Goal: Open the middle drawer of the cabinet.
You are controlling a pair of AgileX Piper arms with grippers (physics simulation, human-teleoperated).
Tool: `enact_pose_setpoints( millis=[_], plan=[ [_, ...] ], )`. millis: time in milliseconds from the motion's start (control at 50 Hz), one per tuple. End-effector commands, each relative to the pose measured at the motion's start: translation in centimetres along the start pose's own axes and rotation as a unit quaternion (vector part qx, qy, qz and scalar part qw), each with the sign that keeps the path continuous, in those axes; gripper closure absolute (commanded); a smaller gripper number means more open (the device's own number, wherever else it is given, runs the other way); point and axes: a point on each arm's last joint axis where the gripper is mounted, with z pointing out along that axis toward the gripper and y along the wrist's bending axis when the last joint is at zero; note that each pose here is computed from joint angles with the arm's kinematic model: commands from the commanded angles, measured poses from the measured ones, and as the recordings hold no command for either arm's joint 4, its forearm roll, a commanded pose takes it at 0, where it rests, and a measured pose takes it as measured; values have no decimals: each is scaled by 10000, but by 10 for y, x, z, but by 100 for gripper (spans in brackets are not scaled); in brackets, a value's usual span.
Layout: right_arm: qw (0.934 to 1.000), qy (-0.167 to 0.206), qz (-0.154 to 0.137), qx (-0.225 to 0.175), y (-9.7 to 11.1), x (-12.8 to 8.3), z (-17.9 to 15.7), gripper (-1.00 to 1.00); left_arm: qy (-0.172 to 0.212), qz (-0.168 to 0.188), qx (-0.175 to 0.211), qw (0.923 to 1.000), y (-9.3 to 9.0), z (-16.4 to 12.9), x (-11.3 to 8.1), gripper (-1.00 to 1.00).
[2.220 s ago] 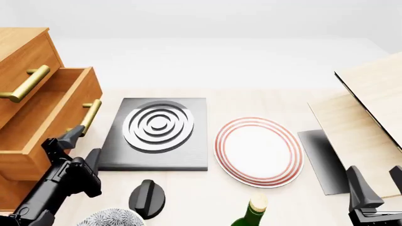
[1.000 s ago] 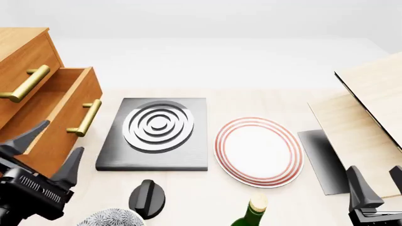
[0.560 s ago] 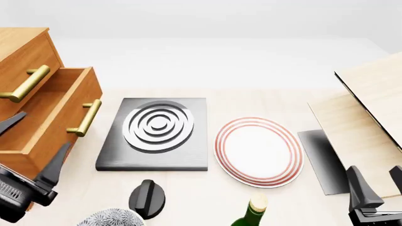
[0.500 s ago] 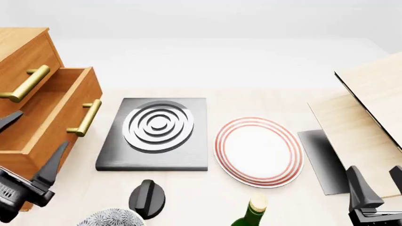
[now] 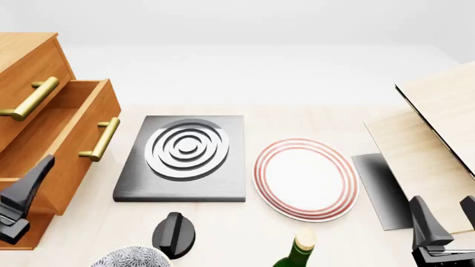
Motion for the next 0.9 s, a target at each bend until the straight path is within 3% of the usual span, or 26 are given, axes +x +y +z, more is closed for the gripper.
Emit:
enact_pose_setpoints(
  millis=[20,40,180,200,300,420,440,500,560,660,900],
  plan=[
    [10000,-27,2,-6,0,0,-1,-100,153,-625,114,9979,10,-12,-17,-100],
    [10000,-25,2,-6,0,0,-1,-100,283,-824,137,9961,12,-9,-19,-100],
    [10000,-24,2,-6,0,0,-1,-100,408,-1035,57,9938,15,-12,-22,-100],
    [10000,-26,2,-6,0,0,-1,-100,565,-1264,86,9903,16,-7,-23,-100],
    [10000,-26,1,-6,0,0,-1,-100,623,-1325,53,9892,18,-7,-25,-100],
    [10000,-25,2,-6,0,0,-1,-100,953,-1574,181,9828,17,4,-22,-100],
    [10000,-26,2,-5,0,0,-1,-100,1130,-1869,192,9757,19,10,-24,-100],
    [10000,-26,1,-6,0,0,-1,-100,1286,-2066,227,9697,21,17,-26,-100],
    [10000,-26,1,-6,0,0,-1,-100,1362,-2002,218,9700,21,20,-25,-100],
    [10000,-26,2,-6,0,0,-1,-100,1681,-2182,86,9613,25,34,-21,-100],
    [10000,-26,3,-6,0,0,-1,-100,1782,-2341,-369,9550,37,36,-22,-100]
  ],
)
